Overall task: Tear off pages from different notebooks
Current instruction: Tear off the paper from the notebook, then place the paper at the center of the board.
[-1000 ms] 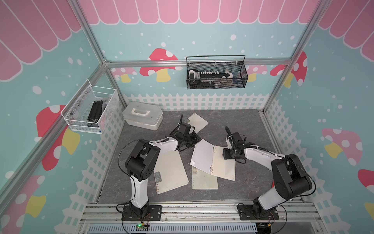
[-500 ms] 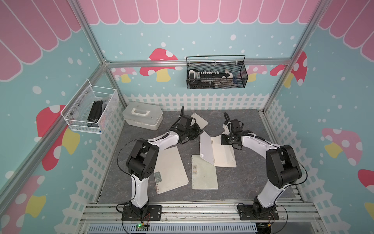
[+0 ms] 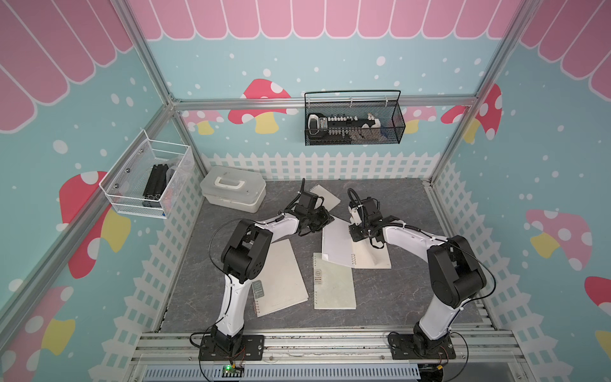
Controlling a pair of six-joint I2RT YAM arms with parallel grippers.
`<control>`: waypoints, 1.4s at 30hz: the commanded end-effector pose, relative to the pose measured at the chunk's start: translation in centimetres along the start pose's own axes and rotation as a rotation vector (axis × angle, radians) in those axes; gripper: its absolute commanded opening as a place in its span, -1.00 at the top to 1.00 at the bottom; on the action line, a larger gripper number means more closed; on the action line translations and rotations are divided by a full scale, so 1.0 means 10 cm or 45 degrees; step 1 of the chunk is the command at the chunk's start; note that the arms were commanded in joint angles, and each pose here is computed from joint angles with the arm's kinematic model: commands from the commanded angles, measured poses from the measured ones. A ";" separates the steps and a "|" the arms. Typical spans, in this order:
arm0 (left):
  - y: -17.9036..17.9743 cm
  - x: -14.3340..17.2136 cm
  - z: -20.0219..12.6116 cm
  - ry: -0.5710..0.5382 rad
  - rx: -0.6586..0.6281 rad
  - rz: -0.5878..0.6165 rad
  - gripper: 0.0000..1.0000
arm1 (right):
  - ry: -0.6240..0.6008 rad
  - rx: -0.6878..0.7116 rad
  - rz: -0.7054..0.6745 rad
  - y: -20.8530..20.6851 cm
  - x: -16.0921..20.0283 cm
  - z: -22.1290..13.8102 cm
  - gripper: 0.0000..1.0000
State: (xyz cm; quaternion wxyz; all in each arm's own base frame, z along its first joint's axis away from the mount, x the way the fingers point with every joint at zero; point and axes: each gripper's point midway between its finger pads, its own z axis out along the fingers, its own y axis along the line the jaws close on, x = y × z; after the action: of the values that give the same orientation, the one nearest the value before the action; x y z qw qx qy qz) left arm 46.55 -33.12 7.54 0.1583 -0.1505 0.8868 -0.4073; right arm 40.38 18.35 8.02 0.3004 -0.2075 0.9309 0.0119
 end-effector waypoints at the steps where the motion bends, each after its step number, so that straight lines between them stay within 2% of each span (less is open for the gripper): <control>1: -0.01 -0.03 0.01 0.009 0.010 -0.007 0.99 | -0.056 0.130 -0.148 -0.01 -0.06 -0.09 0.99; 10: 0.20 -0.15 -0.04 -0.076 -0.104 -0.142 1.00 | -0.381 0.032 -0.384 0.53 -0.09 -0.46 1.00; 16: 0.26 -0.24 -0.12 -0.162 -0.145 -0.204 1.00 | -0.411 -0.017 -0.502 0.79 0.16 -0.57 1.00; 18: 0.25 -0.26 -0.12 -0.177 -0.145 -0.205 1.00 | -0.417 -0.058 -0.492 0.85 0.24 -0.63 1.00; 21: 0.26 -0.29 -0.12 -0.177 -0.143 -0.203 1.00 | -0.419 -0.226 -0.457 1.04 0.37 -0.84 1.00; 27: 0.29 -0.38 -0.14 -0.195 -0.150 -0.183 1.00 | -0.525 -0.687 -0.369 1.55 0.65 -1.64 1.00; 30: 0.29 -0.40 -0.14 -0.193 -0.160 -0.170 1.00 | -0.495 -0.771 -0.334 1.60 0.80 -1.90 1.00; 33: 0.29 -0.41 -0.15 -0.186 -0.172 -0.148 1.00 | -0.464 -0.624 -0.195 1.31 0.79 -2.01 1.00; 34: 0.30 -0.41 -0.14 -0.179 -0.174 -0.144 1.00 | -0.457 -0.503 -0.126 1.12 0.75 -2.01 1.00; 36: 0.29 -0.42 -0.15 -0.171 -0.172 -0.133 1.00 | -0.386 -0.147 0.007 0.57 0.72 -1.89 1.00; 38: 0.28 -0.44 -0.17 -0.172 -0.176 -0.128 1.00 | -0.218 0.107 0.203 0.05 0.83 -1.67 1.00; 40: 0.26 -0.46 -0.19 -0.174 -0.184 -0.117 1.00 | -0.064 0.093 0.349 -0.09 0.97 -1.41 1.00; 42: 0.23 -0.50 -0.21 -0.181 -0.182 -0.111 1.00 | 0.002 0.108 0.423 -0.11 1.11 -1.24 1.00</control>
State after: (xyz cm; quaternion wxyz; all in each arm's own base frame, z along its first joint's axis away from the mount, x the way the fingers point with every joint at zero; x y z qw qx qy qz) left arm 49.14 -29.11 7.45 0.1819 -0.2300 0.8890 -0.3517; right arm 27.82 14.40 17.00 0.3915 -0.1039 0.9116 0.0703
